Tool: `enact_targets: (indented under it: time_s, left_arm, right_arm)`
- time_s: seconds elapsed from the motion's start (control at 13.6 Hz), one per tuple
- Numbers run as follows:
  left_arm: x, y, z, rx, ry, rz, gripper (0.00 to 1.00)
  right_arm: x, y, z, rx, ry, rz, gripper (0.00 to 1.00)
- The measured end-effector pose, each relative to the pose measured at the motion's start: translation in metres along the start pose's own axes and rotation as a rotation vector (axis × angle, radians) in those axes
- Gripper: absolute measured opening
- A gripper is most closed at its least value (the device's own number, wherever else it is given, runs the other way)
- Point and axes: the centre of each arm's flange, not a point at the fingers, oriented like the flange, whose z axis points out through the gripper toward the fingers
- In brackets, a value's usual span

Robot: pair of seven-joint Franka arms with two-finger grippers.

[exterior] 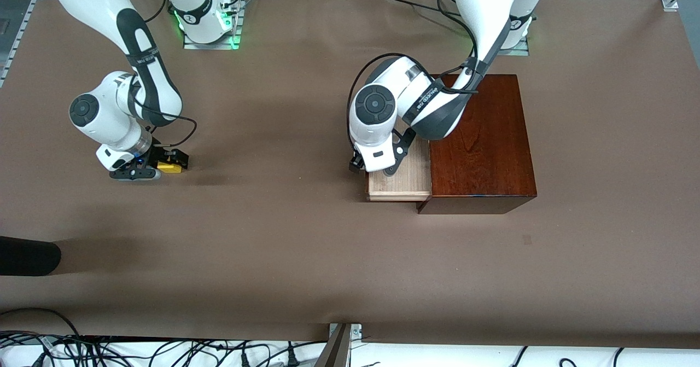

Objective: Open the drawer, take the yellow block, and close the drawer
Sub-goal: 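Lower the cube to the table and open the right gripper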

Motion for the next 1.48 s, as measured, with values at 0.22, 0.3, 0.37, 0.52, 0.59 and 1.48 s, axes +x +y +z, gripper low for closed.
enact_targets:
  time_s: [0.22, 0.3, 0.37, 0.52, 0.59, 1.48]
  left_arm:
    - [-0.009, -0.001, -0.004, -0.005, -0.01, 0.007, 1.0]
    - [-0.017, -0.003, -0.008, -0.009, -0.019, 0.01, 1.0]
    - [-0.026, -0.005, -0.011, -0.013, -0.029, 0.009, 1.0]
    - [-0.044, -0.01, -0.016, -0.015, -0.045, 0.013, 1.0]
    - [-0.049, -0.012, -0.017, -0.015, -0.049, 0.015, 1.0]
    - [-0.063, -0.027, 0.029, 0.065, 0.016, 0.023, 1.0]
  right_arm:
    - [0.004, -0.004, -0.022, 0.036, -0.032, -0.024, 1.0]
    - [0.006, -0.002, -0.028, 0.036, -0.041, -0.035, 1.0]
    - [0.009, -0.001, -0.034, 0.035, -0.05, -0.046, 1.0]
    - [0.018, -0.002, -0.047, 0.036, -0.066, -0.069, 1.0]
    - [0.024, -0.003, -0.055, 0.034, -0.073, -0.082, 1.0]
    - [0.094, -0.072, -0.194, 0.0, -0.12, -0.182, 1.0]
